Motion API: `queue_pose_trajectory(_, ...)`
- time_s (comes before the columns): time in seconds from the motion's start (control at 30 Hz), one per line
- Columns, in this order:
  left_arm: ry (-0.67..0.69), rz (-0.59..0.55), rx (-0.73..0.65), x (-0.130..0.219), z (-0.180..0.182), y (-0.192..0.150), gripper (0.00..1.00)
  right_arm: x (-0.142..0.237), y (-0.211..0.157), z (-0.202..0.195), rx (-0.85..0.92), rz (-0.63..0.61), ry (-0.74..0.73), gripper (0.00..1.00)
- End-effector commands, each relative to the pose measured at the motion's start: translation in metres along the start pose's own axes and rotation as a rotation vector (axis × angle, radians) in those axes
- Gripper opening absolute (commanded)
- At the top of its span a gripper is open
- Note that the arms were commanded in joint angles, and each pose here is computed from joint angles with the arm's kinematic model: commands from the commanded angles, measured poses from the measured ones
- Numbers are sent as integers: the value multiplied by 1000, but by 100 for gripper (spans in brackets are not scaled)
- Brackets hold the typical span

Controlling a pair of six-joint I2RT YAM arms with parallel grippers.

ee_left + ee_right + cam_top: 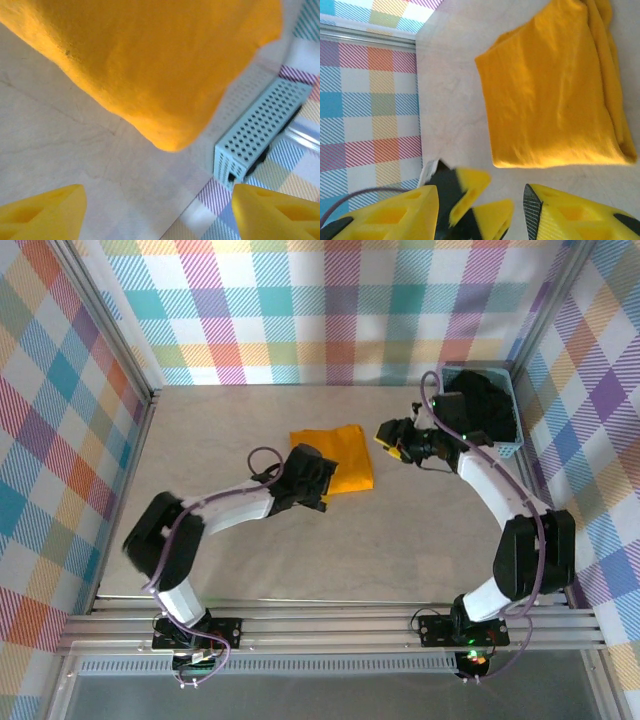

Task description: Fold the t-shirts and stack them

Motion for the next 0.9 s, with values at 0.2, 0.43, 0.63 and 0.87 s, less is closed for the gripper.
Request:
queue_pose_trajectory(0.2,-113,-67,291,-68,-13,-12,77,16,-34,-5,35,64,-3,49)
queue_pose_trajectory(0.43,-128,-142,349,-97,-6,3,33,27,-41,1,37,64,10,48)
queue_pose_trajectory(0.63,-90,-241,360,-87,5,65,0,33,-35,10,54,45,-1,47)
queue_pose_trajectory(0.87,-36,-369,283,-18,6,214,0,33,-31,11,43,36,-13,47)
Point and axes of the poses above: each hand's point on the last joint's axis, 136 mm out from that joint toward the fingers, its own x axis back along the fingers, its own z axis along the line the jaws close on, y = z × x, the point moved 5 cm from there along x, back along the fingers
